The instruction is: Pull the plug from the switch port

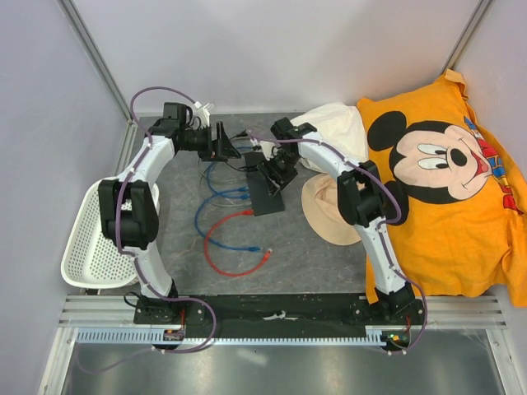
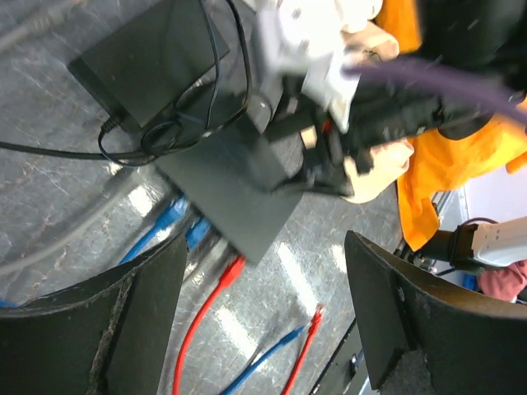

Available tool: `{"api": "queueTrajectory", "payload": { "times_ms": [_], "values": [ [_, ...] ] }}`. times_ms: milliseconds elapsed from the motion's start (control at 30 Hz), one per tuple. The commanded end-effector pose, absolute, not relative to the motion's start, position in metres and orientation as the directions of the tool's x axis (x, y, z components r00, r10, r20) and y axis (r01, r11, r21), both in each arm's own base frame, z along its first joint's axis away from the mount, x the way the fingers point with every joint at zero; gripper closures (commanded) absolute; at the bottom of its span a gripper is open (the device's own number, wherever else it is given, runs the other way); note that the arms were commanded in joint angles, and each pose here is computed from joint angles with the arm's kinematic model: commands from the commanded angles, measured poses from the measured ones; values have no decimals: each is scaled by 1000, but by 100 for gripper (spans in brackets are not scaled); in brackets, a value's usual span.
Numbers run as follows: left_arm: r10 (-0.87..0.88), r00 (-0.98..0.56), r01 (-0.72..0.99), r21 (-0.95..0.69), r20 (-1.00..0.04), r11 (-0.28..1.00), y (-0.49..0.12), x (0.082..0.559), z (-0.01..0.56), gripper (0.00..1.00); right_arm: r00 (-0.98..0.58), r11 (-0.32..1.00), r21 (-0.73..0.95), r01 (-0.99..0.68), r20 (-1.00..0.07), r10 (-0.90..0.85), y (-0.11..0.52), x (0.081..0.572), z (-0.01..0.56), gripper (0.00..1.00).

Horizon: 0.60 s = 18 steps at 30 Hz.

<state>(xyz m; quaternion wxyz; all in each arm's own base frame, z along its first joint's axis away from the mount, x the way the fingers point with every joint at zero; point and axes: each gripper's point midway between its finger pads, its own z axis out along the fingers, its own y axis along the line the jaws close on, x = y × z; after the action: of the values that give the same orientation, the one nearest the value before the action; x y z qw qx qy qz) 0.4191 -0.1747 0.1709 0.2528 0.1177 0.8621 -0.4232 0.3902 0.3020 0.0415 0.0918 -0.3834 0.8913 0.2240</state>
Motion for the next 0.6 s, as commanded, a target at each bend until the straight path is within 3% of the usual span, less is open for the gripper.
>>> {"api": "queueTrajectory", "payload": {
  "times_ms": [0, 200, 400, 500, 567],
  "values": [
    [-15, -788, 490, -642, -616, 590, -181, 424, 205, 16, -575, 412, 419, -809, -420, -702, 349, 361, 69, 32],
    [-29, -822, 437, -664, -568, 607, -181, 429, 183, 16, -587, 441, 395, -806, -437, -681, 341, 373, 80, 28],
    [57, -803, 495, -611, -594, 618, -190, 413, 165, 15, -544, 462, 297, -836, -560, -625, 299, 400, 144, 29],
    [109, -824, 489, -602, -555, 631, -196, 397, 140, 21, -521, 512, 204, -835, -596, -612, 290, 421, 145, 32],
    [118, -854, 462, -635, -507, 619, -204, 385, 128, 31, -505, 521, 180, -834, -629, -591, 296, 432, 145, 37]
  ]
}}
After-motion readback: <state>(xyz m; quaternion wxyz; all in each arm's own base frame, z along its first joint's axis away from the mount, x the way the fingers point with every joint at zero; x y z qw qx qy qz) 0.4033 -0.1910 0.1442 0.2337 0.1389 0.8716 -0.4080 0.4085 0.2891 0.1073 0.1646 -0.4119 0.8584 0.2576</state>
